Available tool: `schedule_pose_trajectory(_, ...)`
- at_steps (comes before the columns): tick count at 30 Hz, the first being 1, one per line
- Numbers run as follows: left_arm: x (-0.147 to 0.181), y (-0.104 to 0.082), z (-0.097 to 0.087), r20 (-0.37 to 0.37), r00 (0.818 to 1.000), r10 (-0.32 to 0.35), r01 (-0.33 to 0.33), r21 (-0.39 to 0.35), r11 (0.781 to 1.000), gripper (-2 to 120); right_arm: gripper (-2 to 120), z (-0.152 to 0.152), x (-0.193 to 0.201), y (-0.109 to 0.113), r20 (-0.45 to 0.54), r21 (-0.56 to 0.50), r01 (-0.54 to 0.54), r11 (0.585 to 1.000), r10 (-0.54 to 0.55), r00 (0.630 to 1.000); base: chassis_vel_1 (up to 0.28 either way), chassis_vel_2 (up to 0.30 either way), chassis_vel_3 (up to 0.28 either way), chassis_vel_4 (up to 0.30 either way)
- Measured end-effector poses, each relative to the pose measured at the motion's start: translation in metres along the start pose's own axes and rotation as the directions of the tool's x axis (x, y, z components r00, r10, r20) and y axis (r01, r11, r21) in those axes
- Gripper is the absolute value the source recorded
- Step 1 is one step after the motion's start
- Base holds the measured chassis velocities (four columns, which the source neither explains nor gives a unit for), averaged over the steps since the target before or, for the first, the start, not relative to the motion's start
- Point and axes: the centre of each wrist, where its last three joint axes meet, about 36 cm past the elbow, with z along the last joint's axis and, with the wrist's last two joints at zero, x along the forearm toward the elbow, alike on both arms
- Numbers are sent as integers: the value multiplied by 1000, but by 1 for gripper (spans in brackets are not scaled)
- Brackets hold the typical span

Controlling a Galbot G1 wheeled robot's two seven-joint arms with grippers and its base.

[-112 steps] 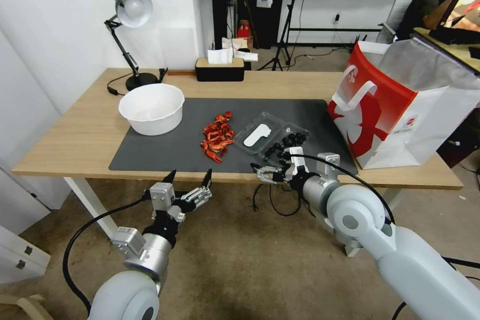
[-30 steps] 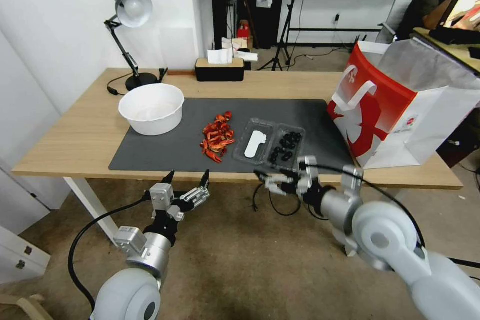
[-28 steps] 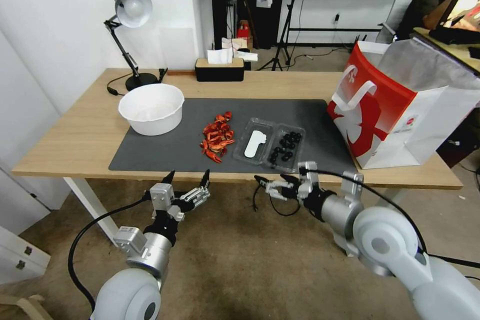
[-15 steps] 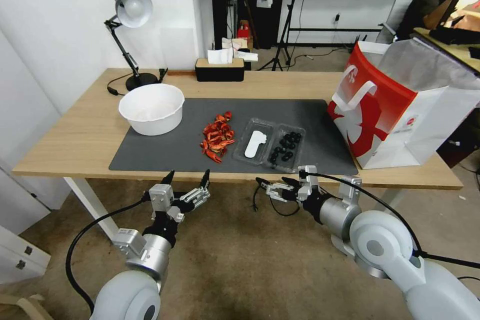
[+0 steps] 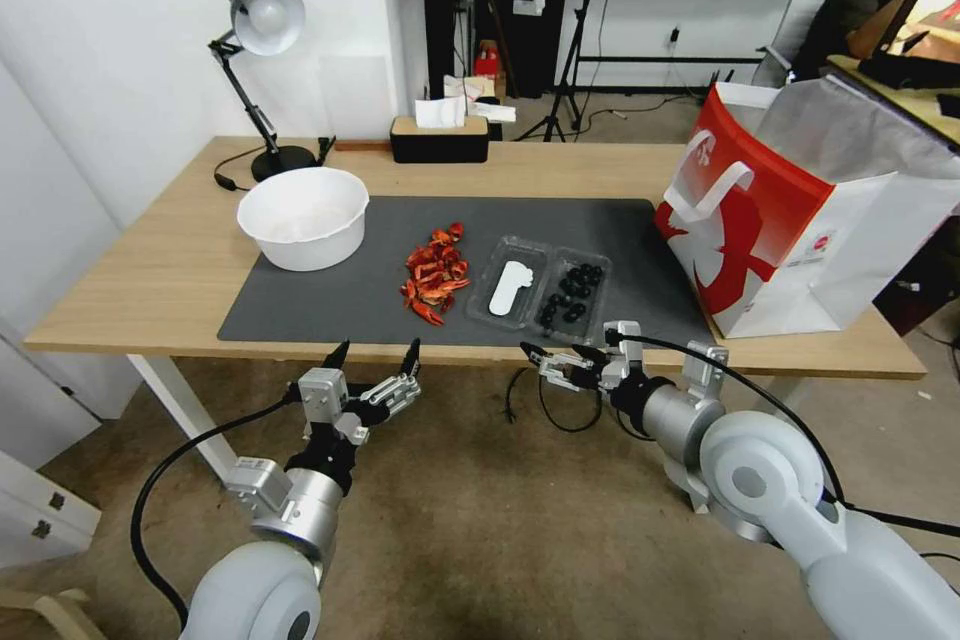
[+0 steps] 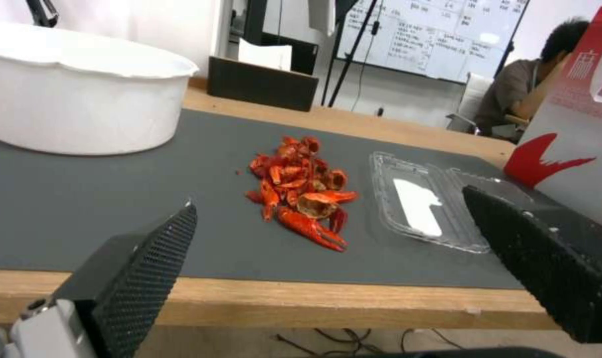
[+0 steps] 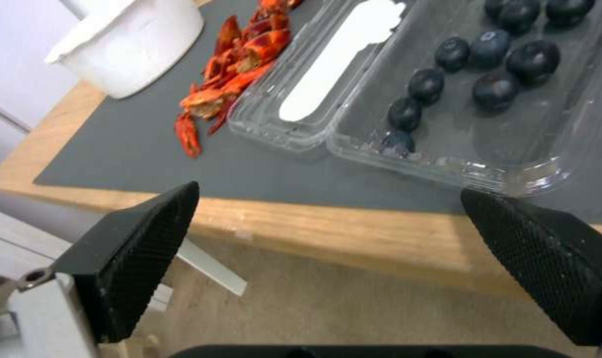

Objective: Close the disposable takeout box, then place it into the delivery bag.

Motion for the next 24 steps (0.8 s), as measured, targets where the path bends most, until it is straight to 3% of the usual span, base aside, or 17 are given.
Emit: schedule_pose_trajectory(24, -2, 2, 3, -2, 1000, 0, 0, -2, 1000, 100, 100, -21, -9, -26, 40, -16, -76, 997, 76, 996, 0, 0, 0, 0)
